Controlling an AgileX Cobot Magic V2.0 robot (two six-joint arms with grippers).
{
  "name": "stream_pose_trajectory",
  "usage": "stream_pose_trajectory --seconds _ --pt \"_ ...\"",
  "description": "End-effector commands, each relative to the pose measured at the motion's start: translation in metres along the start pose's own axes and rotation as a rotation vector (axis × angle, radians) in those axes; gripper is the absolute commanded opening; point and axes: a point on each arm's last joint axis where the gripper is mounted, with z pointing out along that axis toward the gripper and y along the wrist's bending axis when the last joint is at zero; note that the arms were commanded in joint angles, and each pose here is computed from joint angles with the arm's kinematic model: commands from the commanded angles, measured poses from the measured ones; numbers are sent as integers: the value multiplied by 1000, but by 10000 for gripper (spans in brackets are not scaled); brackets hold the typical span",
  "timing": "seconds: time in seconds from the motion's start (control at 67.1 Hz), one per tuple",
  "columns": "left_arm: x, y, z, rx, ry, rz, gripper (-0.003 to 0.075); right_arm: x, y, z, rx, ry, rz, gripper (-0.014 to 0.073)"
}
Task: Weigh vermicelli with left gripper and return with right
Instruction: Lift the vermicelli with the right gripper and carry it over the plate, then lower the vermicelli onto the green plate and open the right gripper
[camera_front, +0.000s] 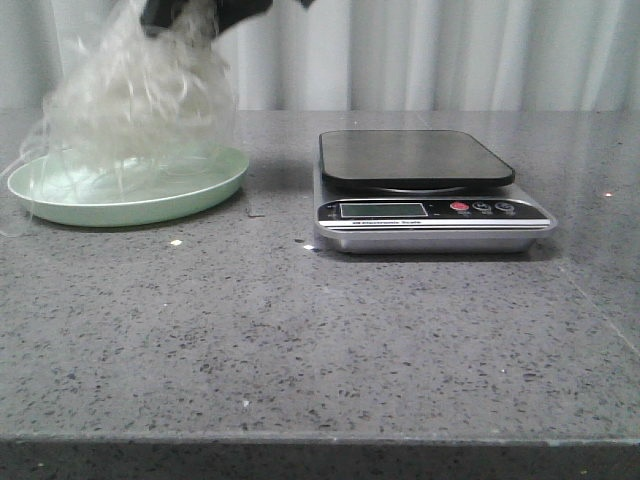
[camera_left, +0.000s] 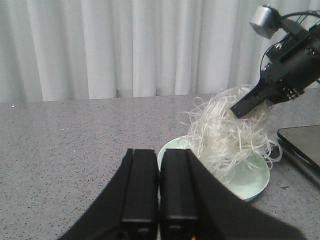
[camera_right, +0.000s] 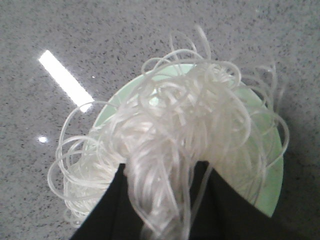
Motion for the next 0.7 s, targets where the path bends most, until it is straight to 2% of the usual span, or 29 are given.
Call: stream_pose_trajectory --seconds 0.0,0.194,0.447,0.537,0.686 --pt "-14 0 -1 3 -91 -7 136 -19 13 -22 -29 -140 -10 153" --pt "-14 0 -1 3 -91 -7 136 -13 3 -2 -27 -94 10 153" --pt "-14 0 -1 3 -91 -7 136 -12 3 -1 -27 -90 11 160" --pt "-14 0 -1 3 -91 -7 136 -11 3 -1 -28 -82 11 223" --pt "-14 0 -1 3 -91 -7 136 -10 5 -3 -36 -63 10 421"
